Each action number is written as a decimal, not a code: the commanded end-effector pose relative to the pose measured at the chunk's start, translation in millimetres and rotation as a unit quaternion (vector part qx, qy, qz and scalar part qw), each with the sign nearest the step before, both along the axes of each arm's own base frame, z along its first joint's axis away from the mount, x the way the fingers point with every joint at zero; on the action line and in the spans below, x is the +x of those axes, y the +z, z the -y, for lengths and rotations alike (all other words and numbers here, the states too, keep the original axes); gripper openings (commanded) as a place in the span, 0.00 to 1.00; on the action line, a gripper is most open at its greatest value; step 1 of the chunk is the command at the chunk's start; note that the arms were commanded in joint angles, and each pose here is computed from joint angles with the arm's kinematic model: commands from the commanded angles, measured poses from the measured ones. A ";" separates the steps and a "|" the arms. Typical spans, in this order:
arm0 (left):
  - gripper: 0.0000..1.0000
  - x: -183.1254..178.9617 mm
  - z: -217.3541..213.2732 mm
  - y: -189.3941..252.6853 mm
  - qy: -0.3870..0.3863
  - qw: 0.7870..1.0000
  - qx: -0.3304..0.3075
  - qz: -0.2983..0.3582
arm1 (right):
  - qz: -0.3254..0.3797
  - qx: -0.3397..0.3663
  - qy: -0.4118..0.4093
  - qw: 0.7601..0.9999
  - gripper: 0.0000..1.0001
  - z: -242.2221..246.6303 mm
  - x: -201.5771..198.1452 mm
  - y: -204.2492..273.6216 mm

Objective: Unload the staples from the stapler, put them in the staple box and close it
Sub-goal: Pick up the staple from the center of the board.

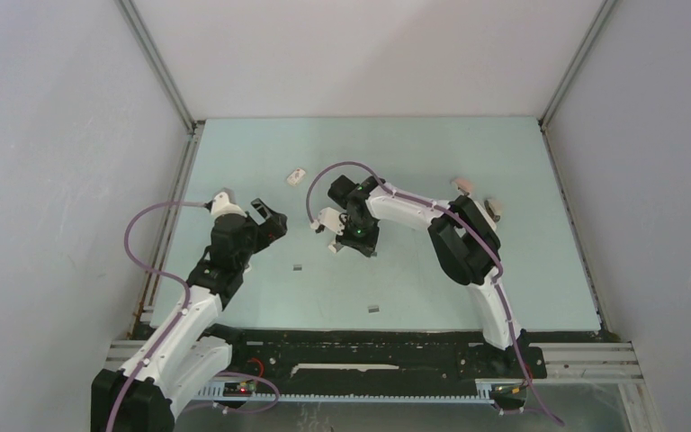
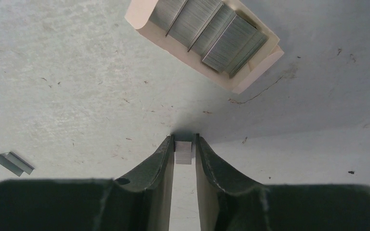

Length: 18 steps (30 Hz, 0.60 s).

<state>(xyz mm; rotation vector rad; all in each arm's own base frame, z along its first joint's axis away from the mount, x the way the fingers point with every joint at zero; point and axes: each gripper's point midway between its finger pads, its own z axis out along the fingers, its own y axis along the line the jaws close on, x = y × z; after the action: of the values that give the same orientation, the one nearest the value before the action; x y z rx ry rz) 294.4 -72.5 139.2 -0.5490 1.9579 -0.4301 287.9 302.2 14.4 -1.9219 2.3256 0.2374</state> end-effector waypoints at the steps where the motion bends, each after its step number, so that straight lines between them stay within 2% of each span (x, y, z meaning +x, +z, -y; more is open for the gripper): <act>1: 1.00 -0.6 -2.0 1.5 0.005 1.000 -0.011 0.011 | 0.003 -0.010 0.004 1.000 0.28 1.4 -6.6 -9.1; 10: 1.00 -2.4 -4.2 2.7 0.006 1.000 -0.010 0.013 | 0.026 0.029 -0.035 0.999 0.12 -2.9 0.6 13.3; 18: 1.00 -2.0 -4.7 4.4 0.006 1.000 -0.011 0.013 | 0.029 0.080 -0.065 0.994 0.10 -9.4 0.5 40.3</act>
<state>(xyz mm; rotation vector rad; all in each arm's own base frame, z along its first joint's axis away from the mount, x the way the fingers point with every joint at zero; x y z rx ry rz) 293.3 -70.5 144.5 -0.5507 1.9384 -0.4458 285.6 299.6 19.0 -1.7927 2.3561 0.2559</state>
